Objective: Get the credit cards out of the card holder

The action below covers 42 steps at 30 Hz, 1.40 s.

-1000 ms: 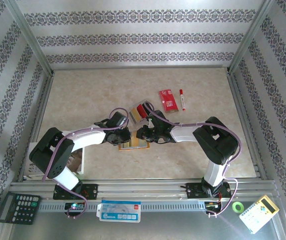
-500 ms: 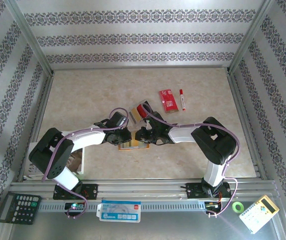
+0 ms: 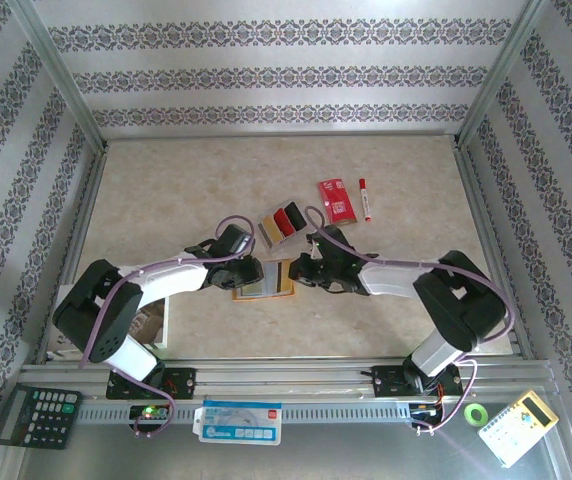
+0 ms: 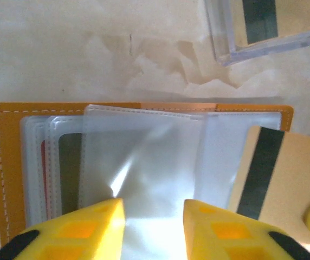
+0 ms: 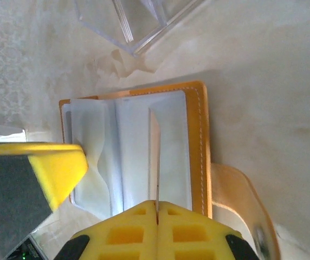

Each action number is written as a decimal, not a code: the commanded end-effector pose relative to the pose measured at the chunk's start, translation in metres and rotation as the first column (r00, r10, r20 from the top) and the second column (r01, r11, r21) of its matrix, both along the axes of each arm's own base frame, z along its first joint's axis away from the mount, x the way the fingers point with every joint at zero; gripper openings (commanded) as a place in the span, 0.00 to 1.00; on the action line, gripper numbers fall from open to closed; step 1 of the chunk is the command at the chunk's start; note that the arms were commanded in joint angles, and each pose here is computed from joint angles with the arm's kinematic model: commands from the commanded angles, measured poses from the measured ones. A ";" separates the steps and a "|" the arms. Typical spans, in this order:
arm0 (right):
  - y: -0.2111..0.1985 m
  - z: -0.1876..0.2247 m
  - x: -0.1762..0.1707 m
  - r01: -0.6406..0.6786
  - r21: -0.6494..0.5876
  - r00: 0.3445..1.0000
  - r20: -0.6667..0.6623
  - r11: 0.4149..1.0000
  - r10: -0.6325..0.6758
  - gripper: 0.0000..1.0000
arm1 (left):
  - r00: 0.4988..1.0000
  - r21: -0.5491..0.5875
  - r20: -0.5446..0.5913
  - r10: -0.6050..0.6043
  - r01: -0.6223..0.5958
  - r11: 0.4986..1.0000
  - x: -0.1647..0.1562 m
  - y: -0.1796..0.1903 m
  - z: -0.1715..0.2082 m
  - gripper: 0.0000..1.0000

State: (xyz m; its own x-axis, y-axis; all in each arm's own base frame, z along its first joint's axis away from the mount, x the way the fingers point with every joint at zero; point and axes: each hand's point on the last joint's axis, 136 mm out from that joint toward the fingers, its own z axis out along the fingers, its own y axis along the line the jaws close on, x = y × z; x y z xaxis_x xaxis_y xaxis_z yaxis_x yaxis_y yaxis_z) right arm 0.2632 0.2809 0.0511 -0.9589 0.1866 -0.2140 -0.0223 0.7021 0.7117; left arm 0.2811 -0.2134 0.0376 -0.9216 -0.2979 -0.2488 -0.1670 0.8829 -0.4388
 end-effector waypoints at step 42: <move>0.001 0.252 0.052 -0.179 0.664 0.945 0.322 0.726 -0.061 0.11 | 0.873 -0.724 0.477 0.098 0.328 0.607 0.054 -0.052 0.273 0.00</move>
